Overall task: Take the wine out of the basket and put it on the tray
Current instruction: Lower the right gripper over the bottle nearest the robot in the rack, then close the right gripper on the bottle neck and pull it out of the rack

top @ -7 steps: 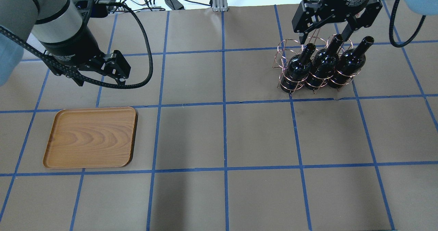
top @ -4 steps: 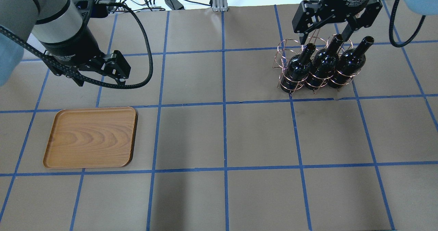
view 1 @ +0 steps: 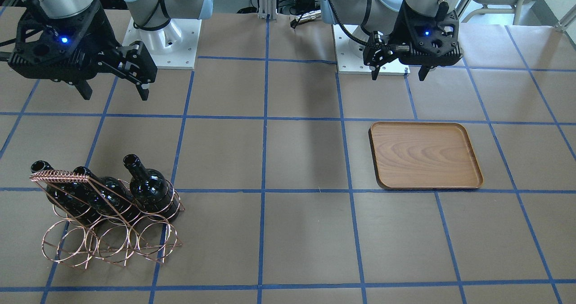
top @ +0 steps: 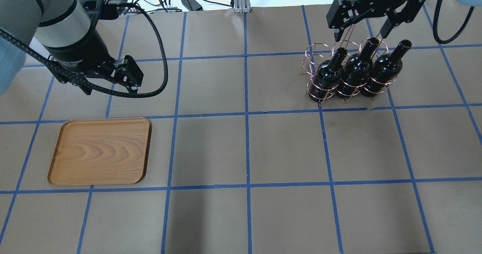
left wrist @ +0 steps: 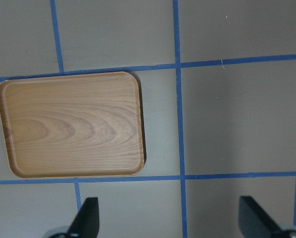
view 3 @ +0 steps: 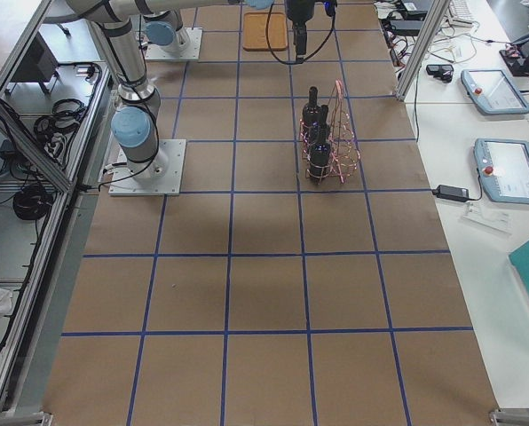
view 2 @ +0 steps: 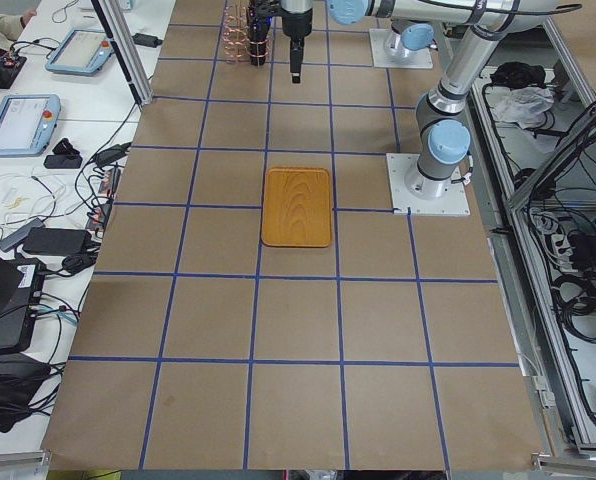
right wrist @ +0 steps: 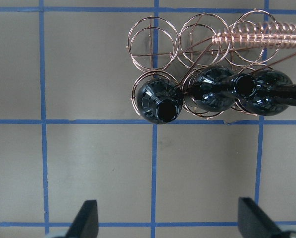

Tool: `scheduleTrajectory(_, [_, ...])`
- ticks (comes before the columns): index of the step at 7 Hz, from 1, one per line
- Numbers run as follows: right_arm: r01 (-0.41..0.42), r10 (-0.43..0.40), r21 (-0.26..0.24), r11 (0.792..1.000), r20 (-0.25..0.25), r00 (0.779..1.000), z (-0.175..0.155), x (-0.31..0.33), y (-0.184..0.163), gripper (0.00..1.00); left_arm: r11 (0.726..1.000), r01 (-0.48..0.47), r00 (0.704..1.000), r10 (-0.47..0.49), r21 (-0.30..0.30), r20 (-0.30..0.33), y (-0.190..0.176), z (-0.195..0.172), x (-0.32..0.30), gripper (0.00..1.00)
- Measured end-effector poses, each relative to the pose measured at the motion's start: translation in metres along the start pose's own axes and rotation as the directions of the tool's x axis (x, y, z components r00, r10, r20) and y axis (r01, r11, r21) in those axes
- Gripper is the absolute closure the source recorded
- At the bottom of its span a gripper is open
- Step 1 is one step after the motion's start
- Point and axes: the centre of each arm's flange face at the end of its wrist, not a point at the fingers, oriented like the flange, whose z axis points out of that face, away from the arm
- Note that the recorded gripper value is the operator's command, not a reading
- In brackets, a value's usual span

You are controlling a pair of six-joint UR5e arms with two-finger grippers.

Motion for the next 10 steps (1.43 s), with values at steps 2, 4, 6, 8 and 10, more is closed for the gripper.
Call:
scheduleTrajectory(2, [-0.018,0.018,-0.032,0.999,-0.016,1.000,0.018,0.033,-0.025,0.01,1.000,0.000,1.000,0.000,0.000,0.000,0.000,0.000,0.000,0.00])
scheduleTrajectory(4, [0.027,-0.027,-0.043,0.999,0.002,1.000,0.055,0.059,-0.058,0.04,1.000,0.001,1.000,-0.001,0.000,0.001,0.000,0.000,-0.001,0.00])
scheduleTrajectory(6, [0.078,-0.078,-0.051,0.996,0.010,0.997,0.098,0.067,-0.085,0.08,1.000,0.000,1.000,0.000,-0.003,0.001,0.000,0.001,0.000,0.00])
scheduleTrajectory(8, [0.117,-0.117,-0.062,0.991,0.014,0.993,0.128,0.069,-0.088,0.11,1.000,0.000,1.000,0.000,-0.004,0.001,0.001,0.002,0.000,0.00])
scheduleTrajectory(10, [0.113,-0.113,-0.074,0.991,0.010,0.994,0.139,0.076,-0.087,0.47,1.000,0.000,1.000,0.000,-0.007,0.001,0.002,0.004,0.000,0.00])
